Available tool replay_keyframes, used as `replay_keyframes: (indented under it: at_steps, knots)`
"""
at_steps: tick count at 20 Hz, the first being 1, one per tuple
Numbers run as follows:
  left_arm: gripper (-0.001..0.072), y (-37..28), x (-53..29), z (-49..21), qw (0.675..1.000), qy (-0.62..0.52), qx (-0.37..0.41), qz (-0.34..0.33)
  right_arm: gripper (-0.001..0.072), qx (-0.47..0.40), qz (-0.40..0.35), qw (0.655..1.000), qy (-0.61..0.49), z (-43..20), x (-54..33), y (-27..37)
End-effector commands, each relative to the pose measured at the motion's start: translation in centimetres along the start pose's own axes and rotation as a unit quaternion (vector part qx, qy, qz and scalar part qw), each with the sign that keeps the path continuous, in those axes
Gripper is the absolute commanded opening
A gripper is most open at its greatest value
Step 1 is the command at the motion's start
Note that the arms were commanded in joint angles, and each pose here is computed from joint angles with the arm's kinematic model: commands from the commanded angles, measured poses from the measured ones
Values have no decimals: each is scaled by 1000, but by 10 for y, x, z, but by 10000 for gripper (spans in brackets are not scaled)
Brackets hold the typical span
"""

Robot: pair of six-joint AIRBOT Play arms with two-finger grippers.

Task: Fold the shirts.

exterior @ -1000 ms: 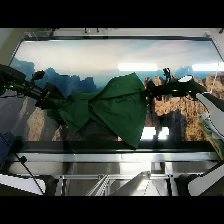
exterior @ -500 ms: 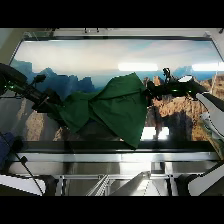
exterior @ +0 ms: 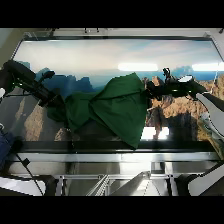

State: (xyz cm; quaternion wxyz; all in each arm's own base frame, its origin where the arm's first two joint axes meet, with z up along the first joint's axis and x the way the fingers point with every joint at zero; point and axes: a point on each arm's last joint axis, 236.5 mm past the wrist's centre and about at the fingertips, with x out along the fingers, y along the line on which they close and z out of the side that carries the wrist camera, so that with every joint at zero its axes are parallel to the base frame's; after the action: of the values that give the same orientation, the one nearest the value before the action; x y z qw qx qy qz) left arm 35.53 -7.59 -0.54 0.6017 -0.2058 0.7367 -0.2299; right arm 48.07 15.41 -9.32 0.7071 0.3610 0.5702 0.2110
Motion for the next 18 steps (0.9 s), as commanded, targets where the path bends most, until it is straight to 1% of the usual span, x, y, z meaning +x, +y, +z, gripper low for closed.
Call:
replay_keyframes:
  at_steps: [1, 2, 3, 4, 5, 6, 7, 8, 10, 11, 12, 13, 14, 15, 16, 17, 18]
  knots:
    - [20, -34, -46, 17, 992, -114, 47, -22, 14, -75, 79, 994, 3, -6, -25, 56]
    - [21, -59, -77, 23, 980, -179, 65, -62, 14, -129, 132, 983, -20, -4, -53, 100]
    - [21, -88, -115, 25, 959, -248, 91, -104, 14, -182, 180, 965, -57, -3, -89, 148]
    - [21, -123, -162, 15, 924, -323, 153, -138, 15, -252, 229, 934, -111, -6, -140, 205]
    - [21, -153, -206, -4, 888, -386, 205, -143, 15, -323, 263, 893, -172, -19, -197, 258]
    - [21, -176, -252, -29, 847, -458, 248, -107, 16, -400, 279, 838, -244, -41, -261, 307]
    - [21, -196, -295, -56, 802, -530, 268, -64, 16, -455, 265, 790, -314, -65, -316, 341]
    - [21, -218, -339, -91, 744, -604, 285, -16, 16, -497, 229, 742, -388, -94, -370, 367]
    - [23, -258, -394, -164, 638, -704, 301, 78, 16, -548, 138, 654, -503, -157, -448, 395]
    - [23, -274, -403, -192, 604, -726, 308, 118, 16, -557, 104, 618, -545, -186, -475, 402]
    - [23, -288, -405, -215, 579, -737, 312, 155, 16, -558, 77, 590, -578, -213, -496, 407]
    - [24, -297, -404, -228, 564, -741, 316, 182, 16, -559, 59, 567, -602, -234, -510, 409]
    - [23, -305, -407, -237, 548, -747, 318, 199, 16, -561, 44, 545, -621, -249, -521, 411]
    - [24, -309, -415, -239, 536, -755, 319, 203, 15, -559, 36, 536, -632, -252, -527, 411]
    - [24, -308, -424, -235, 535, -756, 321, 198, 16, -551, 30, 543, -633, -243, -527, 408]
    - [24, -302, -432, -225, 545, -752, 320, 186, 16, -532, 31, 570, -625, -221, -522, 400]
    - [24, -293, -438, -209, 565, -742, 320, 168, 16, -508, 38, 612, -605, -188, -509, 388]
